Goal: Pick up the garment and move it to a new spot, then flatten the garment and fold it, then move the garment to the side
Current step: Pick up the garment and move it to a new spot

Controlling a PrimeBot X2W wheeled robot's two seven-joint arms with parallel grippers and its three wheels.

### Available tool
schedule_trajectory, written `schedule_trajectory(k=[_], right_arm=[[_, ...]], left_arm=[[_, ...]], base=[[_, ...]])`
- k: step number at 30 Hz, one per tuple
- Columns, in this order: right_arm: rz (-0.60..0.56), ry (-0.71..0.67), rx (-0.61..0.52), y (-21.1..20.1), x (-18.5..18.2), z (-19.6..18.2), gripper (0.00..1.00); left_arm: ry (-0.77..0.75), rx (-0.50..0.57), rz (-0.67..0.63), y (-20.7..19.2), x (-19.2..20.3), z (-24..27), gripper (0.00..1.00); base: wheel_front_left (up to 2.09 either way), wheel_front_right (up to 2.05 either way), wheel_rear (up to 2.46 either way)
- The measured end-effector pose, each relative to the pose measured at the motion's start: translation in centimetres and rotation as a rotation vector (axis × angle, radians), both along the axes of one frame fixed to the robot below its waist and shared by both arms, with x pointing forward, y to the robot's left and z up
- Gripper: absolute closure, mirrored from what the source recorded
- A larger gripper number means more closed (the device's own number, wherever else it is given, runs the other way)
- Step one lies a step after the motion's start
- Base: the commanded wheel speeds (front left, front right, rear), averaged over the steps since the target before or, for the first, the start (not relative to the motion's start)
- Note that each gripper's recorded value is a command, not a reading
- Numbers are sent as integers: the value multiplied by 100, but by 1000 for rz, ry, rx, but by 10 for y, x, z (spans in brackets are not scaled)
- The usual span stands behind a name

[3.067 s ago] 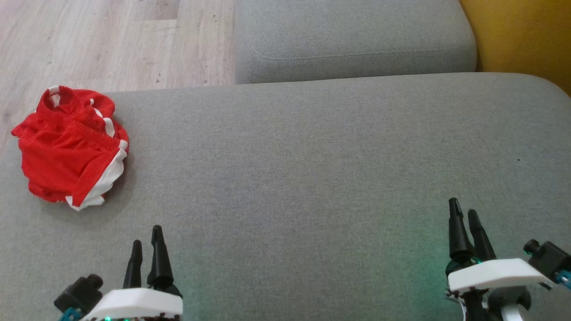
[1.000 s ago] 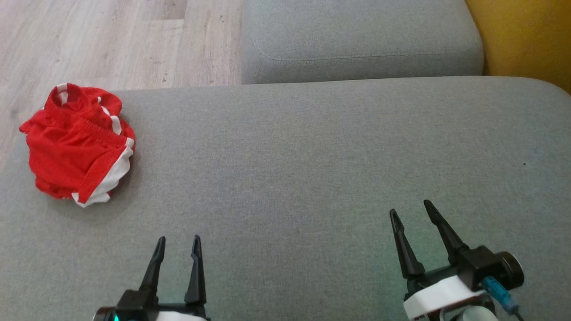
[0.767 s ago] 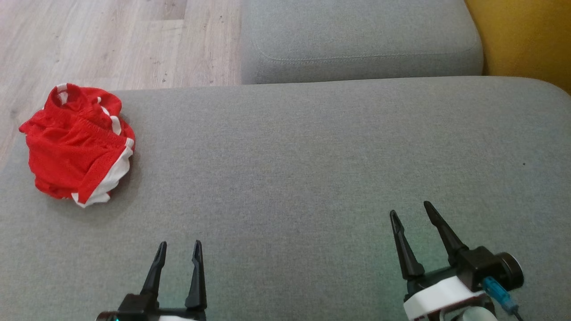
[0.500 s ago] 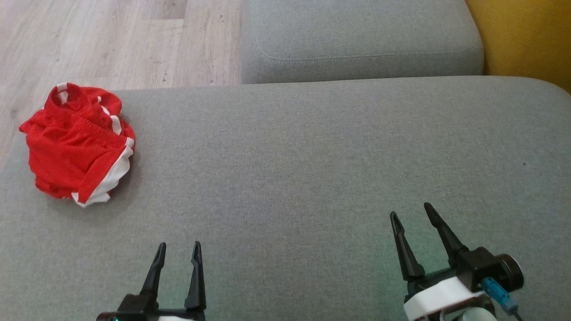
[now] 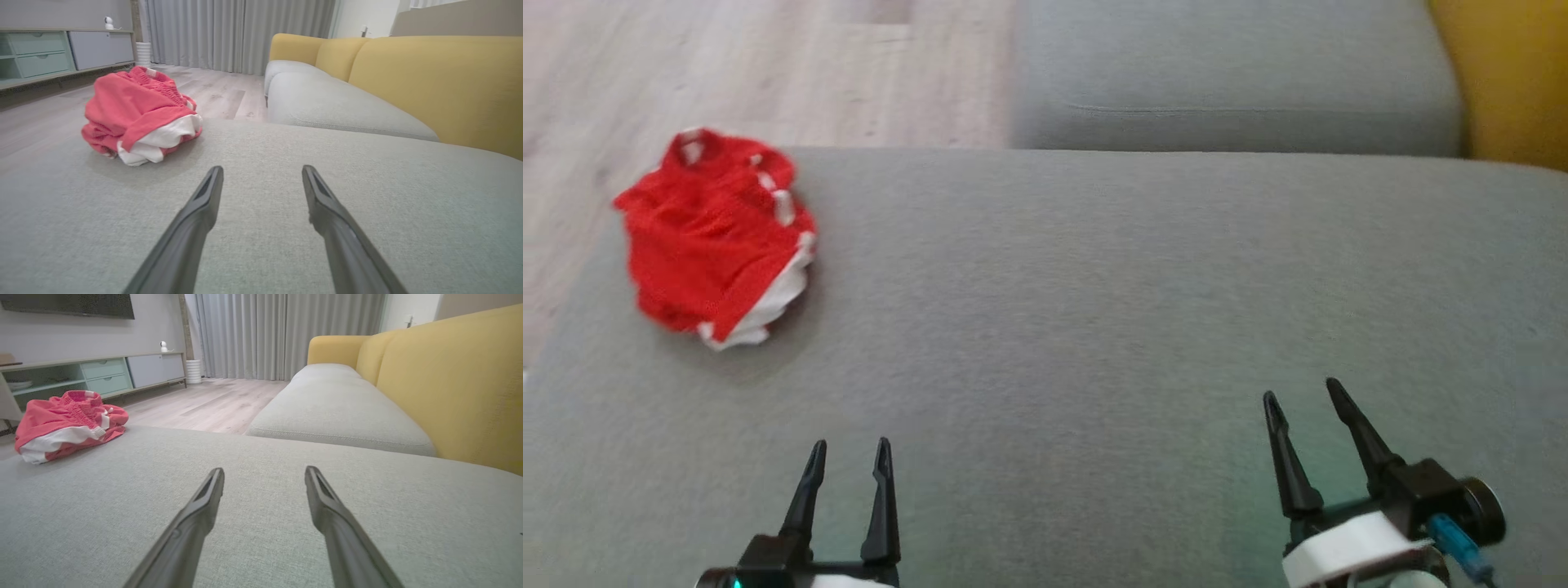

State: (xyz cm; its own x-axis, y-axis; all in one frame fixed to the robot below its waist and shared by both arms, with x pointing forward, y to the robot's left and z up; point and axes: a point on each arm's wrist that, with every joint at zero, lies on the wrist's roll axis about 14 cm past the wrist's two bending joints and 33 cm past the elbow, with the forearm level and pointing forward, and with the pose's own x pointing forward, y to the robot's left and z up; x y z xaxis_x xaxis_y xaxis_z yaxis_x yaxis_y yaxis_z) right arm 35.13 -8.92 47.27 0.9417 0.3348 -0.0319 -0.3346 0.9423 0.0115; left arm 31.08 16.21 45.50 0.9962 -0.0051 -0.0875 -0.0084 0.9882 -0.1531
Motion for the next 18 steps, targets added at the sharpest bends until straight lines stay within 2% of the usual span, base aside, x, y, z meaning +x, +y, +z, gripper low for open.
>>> schedule_trajectory(k=[5,11,18], right_arm=[[66,-4,-1,21,7,1,0],[215,-5,4,70,10,3,0],[349,-7,3,113,8,4,0]], left_arm=[[-10,7,82,24,-12,3,0],[-22,21,227,64,-40,7,0],[-28,16,359,94,-71,9,0]], base=[[0,0,0],[0,0,0],[0,0,0]])
